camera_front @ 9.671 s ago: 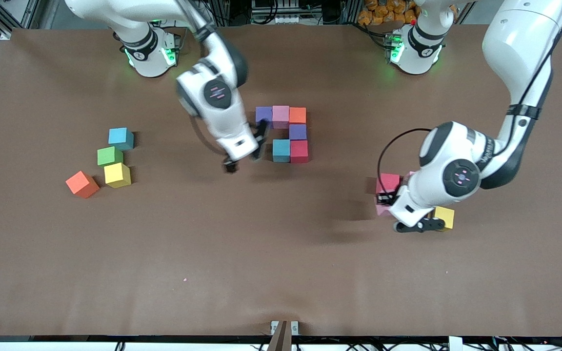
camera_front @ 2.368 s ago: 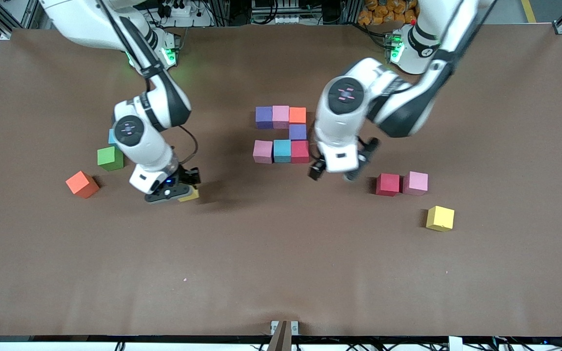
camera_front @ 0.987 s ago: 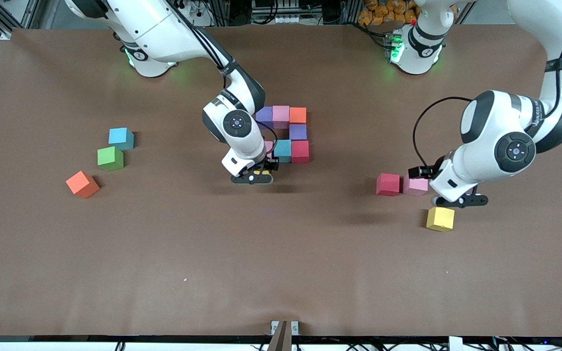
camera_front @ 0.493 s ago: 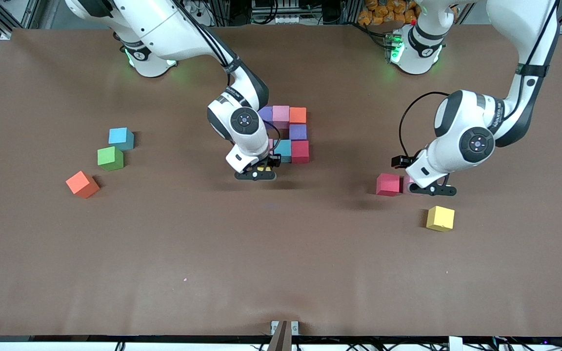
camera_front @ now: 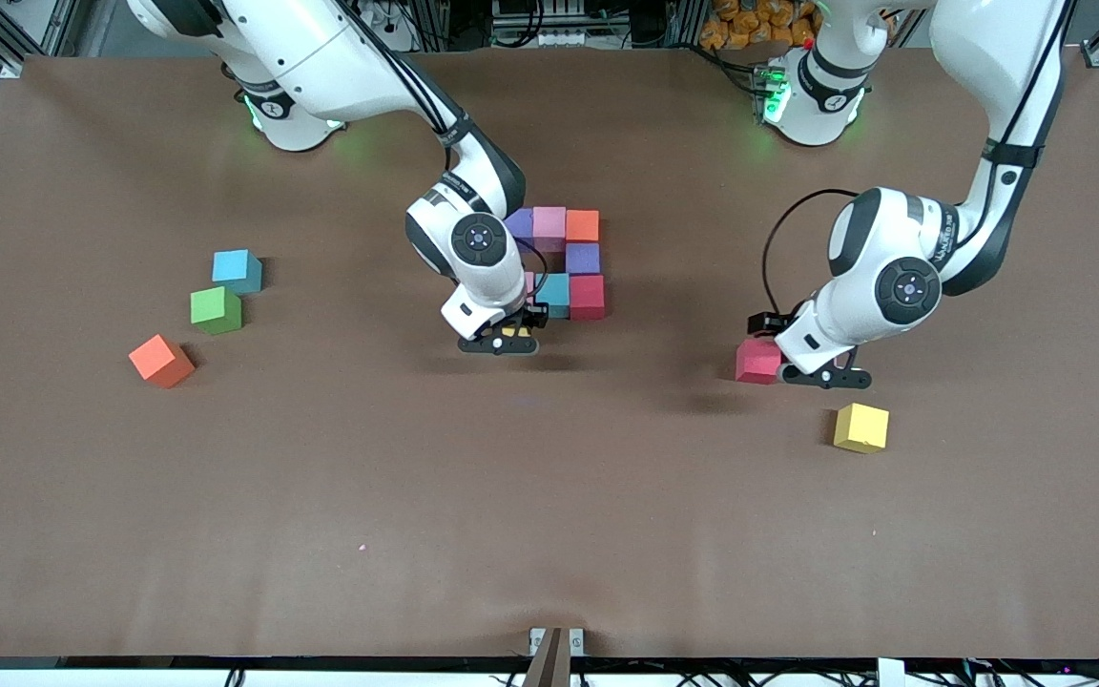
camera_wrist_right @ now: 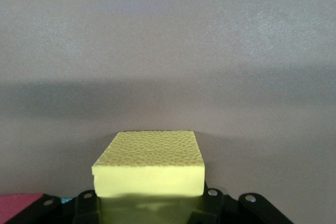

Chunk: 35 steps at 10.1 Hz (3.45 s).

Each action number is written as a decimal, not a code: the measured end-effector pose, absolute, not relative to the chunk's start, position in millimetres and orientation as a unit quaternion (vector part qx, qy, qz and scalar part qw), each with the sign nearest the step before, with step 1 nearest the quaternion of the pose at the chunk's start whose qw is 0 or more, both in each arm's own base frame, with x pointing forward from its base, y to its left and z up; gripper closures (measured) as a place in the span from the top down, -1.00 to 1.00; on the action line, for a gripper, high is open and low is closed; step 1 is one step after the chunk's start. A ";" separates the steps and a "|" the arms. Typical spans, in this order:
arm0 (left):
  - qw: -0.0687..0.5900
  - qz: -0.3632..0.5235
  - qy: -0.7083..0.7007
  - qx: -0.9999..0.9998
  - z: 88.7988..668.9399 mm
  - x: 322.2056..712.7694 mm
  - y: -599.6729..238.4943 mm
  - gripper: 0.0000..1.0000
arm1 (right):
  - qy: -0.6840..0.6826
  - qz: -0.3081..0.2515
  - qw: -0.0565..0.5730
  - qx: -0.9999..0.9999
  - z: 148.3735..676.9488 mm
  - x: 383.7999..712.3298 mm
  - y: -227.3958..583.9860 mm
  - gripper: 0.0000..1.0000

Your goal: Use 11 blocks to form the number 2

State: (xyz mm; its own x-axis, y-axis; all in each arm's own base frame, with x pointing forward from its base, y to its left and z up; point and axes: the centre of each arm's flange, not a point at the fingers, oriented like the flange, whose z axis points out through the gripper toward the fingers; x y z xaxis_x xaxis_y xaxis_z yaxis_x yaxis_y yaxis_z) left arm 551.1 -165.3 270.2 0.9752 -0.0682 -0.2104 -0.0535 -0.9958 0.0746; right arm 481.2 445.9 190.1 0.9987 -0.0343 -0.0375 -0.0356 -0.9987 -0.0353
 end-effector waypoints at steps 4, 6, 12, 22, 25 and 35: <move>0.040 -0.112 -0.026 0.993 250.3 553.4 -168.2 1.00 | 0.020 0.015 0.022 -0.999 191.1 486.8 450.2 0.15; 0.041 -0.114 -0.029 0.992 243.9 555.7 -173.1 1.00 | 0.020 0.015 0.023 -0.999 191.0 487.2 450.6 0.15; 0.044 -0.110 -0.025 0.993 232.0 561.6 -171.7 1.00 | 0.019 0.015 0.020 -0.999 190.5 486.6 451.0 0.15; 0.030 -0.108 -0.032 0.993 212.7 568.1 -168.0 0.96 | 0.026 0.005 0.012 -1.000 232.1 510.9 449.2 1.00; 0.024 -0.113 -0.037 0.993 205.5 565.0 -177.4 0.63 | 0.043 -0.002 0.007 -0.999 302.7 538.6 408.2 1.00; 0.036 -0.028 -0.088 0.995 321.0 614.3 -267.3 0.07 | -0.145 0.056 0.000 -0.988 303.6 577.3 2.8 1.00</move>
State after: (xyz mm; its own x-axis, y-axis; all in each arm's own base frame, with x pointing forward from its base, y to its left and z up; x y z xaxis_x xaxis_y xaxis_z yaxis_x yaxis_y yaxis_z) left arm 614.3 -267.3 321.0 0.9831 -0.1765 -0.0496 -0.1724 -0.9821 0.0761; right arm 577.3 2.8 303.6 0.9514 0.2870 -0.1116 0.2871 -0.9578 -0.0156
